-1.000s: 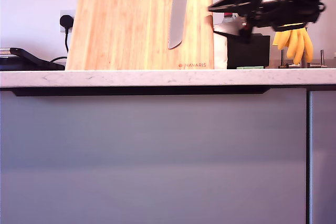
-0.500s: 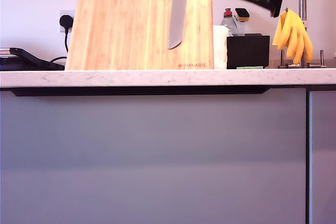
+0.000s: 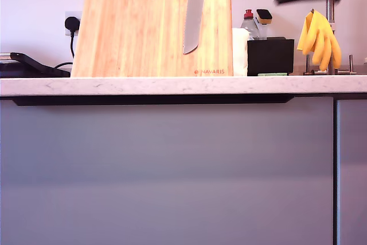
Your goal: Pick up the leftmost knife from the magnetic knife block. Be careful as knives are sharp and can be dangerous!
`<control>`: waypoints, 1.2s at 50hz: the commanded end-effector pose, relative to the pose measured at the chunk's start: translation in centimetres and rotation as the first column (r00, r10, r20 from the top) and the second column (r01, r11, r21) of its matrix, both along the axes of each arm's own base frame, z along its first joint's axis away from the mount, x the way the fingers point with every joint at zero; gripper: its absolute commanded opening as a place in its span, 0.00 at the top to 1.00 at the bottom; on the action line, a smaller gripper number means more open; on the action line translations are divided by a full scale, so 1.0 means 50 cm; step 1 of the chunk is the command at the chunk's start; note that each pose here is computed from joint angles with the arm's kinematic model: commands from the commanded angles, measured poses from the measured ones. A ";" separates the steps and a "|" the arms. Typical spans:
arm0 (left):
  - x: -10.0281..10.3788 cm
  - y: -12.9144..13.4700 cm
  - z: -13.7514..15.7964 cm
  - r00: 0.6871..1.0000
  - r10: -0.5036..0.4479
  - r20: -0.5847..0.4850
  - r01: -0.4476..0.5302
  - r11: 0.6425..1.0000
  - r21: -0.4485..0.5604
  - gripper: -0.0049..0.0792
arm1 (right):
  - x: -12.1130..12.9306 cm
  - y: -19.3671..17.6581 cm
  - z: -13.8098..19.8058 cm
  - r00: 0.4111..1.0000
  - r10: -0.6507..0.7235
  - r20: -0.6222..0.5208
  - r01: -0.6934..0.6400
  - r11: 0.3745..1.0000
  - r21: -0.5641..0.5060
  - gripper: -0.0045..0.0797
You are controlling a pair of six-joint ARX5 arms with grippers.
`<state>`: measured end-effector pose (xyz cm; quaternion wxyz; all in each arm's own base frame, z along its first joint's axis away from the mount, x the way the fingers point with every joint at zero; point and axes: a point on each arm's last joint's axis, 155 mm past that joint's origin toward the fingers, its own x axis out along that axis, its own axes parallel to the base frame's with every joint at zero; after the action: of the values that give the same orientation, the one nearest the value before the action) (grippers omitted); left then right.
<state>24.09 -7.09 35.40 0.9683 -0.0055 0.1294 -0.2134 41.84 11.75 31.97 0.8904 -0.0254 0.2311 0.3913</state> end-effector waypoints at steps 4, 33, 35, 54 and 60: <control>0.022 0.002 -0.025 0.999 0.001 -0.043 -0.001 1.000 -0.003 0.96 | -0.001 -0.024 0.011 0.994 -0.094 0.048 0.098 0.992 -0.084 0.95; 0.035 0.040 0.026 0.991 0.105 0.086 -0.109 0.993 0.044 0.96 | -0.049 -0.114 0.050 0.908 -0.353 0.226 0.385 0.915 -0.119 0.95; 0.035 0.042 0.029 0.989 0.109 0.095 -0.114 0.993 0.044 0.96 | -0.058 -0.121 0.053 0.895 -0.369 0.248 0.406 0.907 -0.115 0.95; 0.013 0.058 0.003 0.974 0.165 0.155 -0.170 0.985 0.022 0.96 | -0.174 -0.155 0.072 0.777 -0.488 0.399 0.542 0.840 -0.028 0.95; 0.008 0.060 -0.027 0.971 0.172 0.164 -0.177 0.984 0.014 0.96 | -0.216 -0.157 0.058 0.750 -0.499 0.435 0.556 0.831 -0.006 0.95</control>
<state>24.29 -4.08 35.56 0.9911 0.0198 0.0428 -0.1246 31.40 3.72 36.29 0.9891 -0.1033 0.0533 0.0902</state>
